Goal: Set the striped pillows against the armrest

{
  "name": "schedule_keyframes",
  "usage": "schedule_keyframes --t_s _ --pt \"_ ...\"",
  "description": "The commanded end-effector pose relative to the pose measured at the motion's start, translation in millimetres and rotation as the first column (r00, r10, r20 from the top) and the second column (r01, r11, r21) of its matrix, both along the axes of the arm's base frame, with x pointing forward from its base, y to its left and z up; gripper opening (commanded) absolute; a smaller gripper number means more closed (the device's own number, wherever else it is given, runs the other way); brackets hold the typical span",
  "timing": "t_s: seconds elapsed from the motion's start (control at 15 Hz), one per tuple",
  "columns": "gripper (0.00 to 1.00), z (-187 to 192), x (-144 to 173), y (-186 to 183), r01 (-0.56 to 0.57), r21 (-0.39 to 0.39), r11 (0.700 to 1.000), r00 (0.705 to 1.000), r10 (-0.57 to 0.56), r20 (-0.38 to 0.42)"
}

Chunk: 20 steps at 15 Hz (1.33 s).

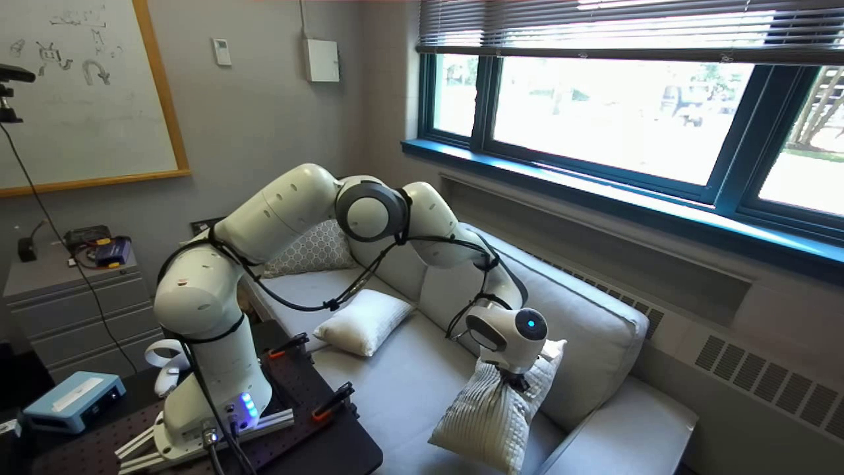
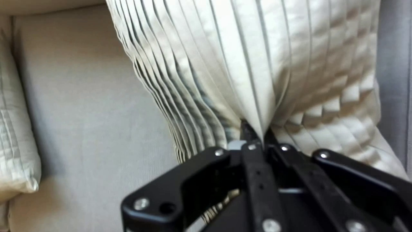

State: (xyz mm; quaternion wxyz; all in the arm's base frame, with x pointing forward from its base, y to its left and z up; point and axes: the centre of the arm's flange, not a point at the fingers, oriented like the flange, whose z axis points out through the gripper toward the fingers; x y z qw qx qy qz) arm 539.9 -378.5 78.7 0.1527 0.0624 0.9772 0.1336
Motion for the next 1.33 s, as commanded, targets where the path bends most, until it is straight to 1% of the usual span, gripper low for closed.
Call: schedule_keyframes --t_s 0.0,0.2,0.4,0.53,0.67,0.8,0.93,1.13,1.27 --pt "0.01 2.7 13.4 -13.6 0.190 -0.053 0.980 0.982 -0.189 0.030" --pt "0.01 -2.2 11.3 -26.2 0.313 -0.152 0.938 0.949 -0.315 0.008" --pt "0.01 -0.8 5.9 -32.2 0.396 -0.279 0.875 0.909 -0.417 -0.016" --pt "0.01 1.3 6.1 -35.9 0.420 -0.369 0.829 0.885 -0.464 -0.034" --pt "0.01 1.5 10.3 -39.1 0.415 -0.437 0.798 0.871 -0.487 -0.062" --pt "0.01 -2.0 17.8 -39.0 0.383 -0.488 0.784 0.869 -0.485 -0.098" --pt "0.01 -8.4 23.2 -35.3 0.329 -0.527 0.784 0.874 -0.464 -0.143" --pt "0.01 -23.3 32.3 -31.6 0.290 -0.527 0.798 0.874 -0.446 -0.193" --pt "0.01 -40.8 46.6 -23.5 0.257 -0.519 0.815 0.877 -0.422 -0.229"
